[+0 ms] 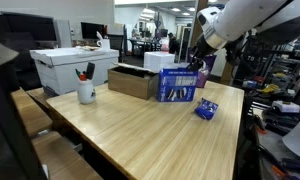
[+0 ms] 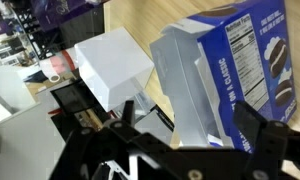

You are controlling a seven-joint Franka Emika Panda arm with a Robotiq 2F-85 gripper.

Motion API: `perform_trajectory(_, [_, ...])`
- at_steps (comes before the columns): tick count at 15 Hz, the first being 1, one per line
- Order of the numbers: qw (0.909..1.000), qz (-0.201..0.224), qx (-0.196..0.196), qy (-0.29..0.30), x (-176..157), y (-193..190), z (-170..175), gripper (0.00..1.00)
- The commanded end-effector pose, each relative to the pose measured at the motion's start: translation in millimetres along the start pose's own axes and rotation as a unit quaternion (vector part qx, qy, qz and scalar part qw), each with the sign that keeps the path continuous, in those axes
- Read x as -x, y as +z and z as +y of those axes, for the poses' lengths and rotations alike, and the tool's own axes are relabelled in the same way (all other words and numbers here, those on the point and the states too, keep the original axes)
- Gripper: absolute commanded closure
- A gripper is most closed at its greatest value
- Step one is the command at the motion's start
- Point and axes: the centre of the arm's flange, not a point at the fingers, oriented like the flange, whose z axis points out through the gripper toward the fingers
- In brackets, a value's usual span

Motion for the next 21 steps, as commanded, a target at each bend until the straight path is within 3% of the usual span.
perform_trajectory(1, [0.9973, -0.047, -0.055, 0.014, 9, -5, 38, 0.0])
perform_trajectory(5, [0.9825, -0.059, -0.177, -0.011, 25, 11, 53, 0.0])
perform_trajectory(9, [0.9653, -0.037, -0.249, -0.069, 50, 19, 55, 0.0])
perform_trajectory(12, [0.9572, -0.015, -0.27, -0.104, 61, 27, 62, 0.0])
perform_trajectory(15, [0.9574, 0.015, -0.259, -0.128, 71, 34, 76, 0.0])
perform_trajectory(18, [0.9557, 0.001, -0.262, -0.134, 79, 37, 88, 0.0])
perform_trajectory(21, [0.9423, -0.011, -0.306, -0.135, 83, 37, 99, 0.0])
